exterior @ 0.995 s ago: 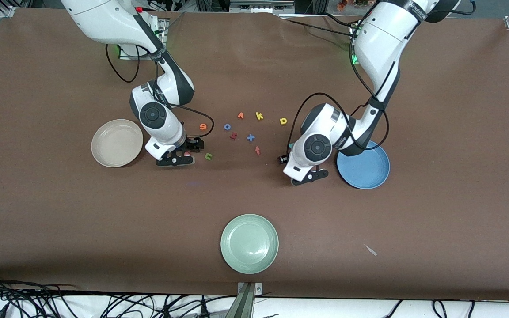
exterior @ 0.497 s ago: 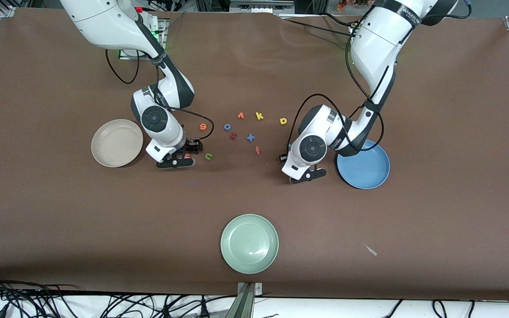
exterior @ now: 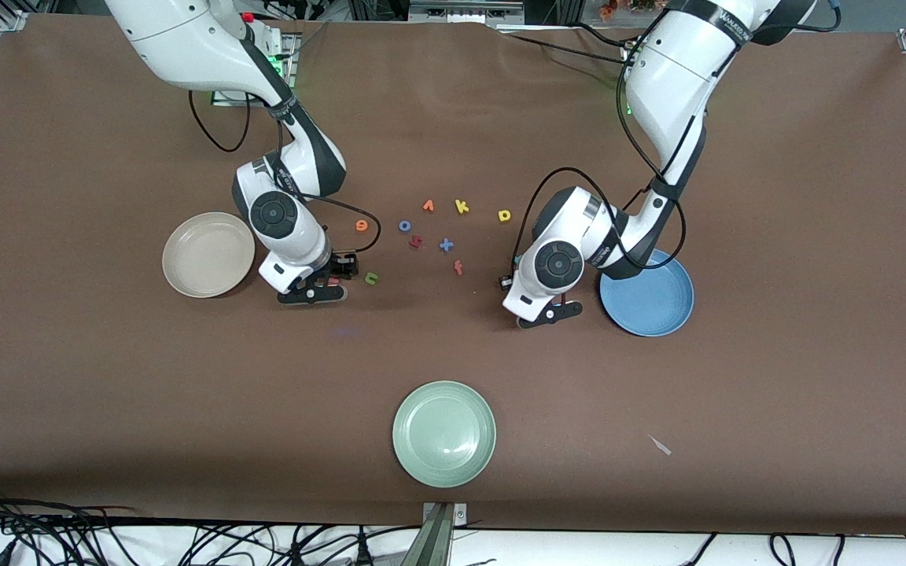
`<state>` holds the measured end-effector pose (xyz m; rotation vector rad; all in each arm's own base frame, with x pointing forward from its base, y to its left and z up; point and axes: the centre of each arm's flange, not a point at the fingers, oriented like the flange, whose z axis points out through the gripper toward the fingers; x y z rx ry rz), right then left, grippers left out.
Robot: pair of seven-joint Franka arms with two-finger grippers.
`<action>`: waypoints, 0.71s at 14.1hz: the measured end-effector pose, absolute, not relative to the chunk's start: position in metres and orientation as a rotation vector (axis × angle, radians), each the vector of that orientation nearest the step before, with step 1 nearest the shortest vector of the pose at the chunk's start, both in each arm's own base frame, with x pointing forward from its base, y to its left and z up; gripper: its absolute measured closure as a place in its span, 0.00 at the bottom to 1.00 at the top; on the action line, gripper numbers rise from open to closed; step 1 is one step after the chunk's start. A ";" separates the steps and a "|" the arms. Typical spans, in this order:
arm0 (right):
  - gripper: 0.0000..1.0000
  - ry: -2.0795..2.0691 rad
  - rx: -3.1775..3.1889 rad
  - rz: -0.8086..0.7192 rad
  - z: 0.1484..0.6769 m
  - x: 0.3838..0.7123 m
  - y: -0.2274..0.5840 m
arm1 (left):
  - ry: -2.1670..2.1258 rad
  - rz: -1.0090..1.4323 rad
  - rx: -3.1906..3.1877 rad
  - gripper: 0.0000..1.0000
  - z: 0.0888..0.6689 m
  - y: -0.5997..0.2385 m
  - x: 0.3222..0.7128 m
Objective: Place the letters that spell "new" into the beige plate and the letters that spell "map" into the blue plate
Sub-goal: 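Grasp the blue and pink letters with the left and right grippers, then drop the blue letter into the blue plate and pink into the white plate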
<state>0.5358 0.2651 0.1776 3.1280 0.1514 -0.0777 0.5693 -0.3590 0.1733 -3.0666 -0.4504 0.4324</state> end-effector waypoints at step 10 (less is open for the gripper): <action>0.73 0.167 3.114 -0.103 0.183 0.542 0.264 | -0.302 0.576 -2.912 0.73 0.242 -0.219 0.607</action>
